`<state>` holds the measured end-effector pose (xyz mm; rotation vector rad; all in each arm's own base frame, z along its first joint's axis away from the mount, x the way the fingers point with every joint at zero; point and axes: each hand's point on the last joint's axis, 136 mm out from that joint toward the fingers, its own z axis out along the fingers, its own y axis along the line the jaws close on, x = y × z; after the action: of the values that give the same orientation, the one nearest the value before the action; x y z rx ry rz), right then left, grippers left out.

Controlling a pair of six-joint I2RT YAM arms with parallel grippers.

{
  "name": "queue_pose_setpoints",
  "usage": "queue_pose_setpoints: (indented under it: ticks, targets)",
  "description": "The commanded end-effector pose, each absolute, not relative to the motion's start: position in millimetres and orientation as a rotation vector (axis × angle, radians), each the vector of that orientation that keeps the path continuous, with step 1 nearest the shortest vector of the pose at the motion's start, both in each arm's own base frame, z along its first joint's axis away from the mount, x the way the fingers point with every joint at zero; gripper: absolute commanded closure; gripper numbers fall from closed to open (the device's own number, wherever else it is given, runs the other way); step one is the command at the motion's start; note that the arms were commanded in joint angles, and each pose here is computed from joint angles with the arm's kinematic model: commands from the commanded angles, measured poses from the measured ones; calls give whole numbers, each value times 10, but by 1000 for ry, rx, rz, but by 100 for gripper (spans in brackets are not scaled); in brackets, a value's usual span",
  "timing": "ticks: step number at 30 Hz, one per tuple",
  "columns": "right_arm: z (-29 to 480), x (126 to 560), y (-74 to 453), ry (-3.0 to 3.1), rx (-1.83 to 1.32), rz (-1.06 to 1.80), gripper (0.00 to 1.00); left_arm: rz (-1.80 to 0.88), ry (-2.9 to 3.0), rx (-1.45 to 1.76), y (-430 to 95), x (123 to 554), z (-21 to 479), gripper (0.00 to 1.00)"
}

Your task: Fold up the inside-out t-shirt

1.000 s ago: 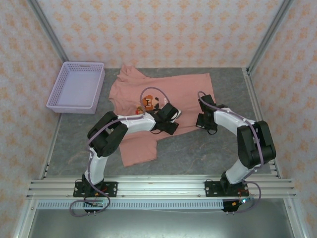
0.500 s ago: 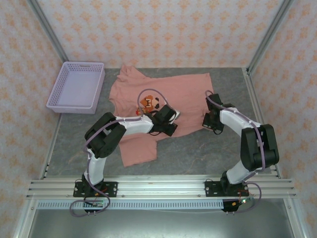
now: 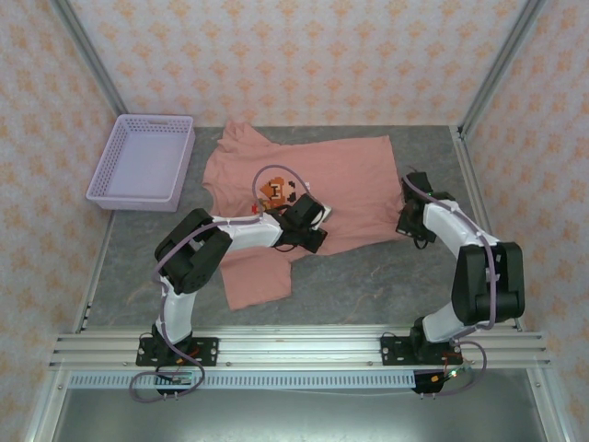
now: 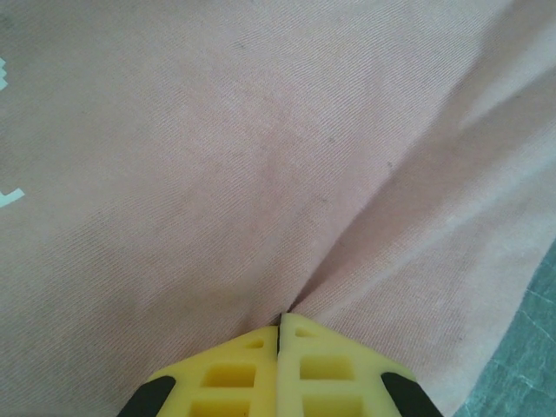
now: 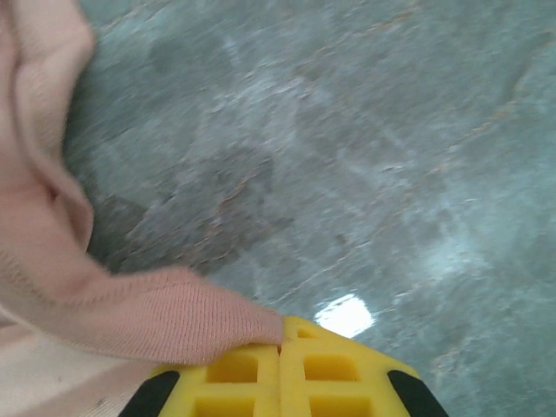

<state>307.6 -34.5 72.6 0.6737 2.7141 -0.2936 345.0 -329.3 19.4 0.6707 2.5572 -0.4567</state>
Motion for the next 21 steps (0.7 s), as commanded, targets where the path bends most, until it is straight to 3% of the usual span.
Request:
queue_pose_setpoints:
  ticks: [1,5,11,17,21]
  targets:
    - [1091,3124,-674,2590,740,-411,99,-256,2818,713,-2729,3030,-367,100]
    - [1329,3216,-783,2498,772,-415,98,-266,2824,706,-2728,3032,-382,100]
    - [1248,3268,-786,2525,755,-438,91,-287,2826,702,-2753,3029,-389,100]
    - [1416,3348,-862,2477,743,-496,78,-292,2829,705,-2762,3031,-388,100]
    - [1261,3324,-541,2576,690,-333,70,-301,2828,702,-2782,3034,-381,100]
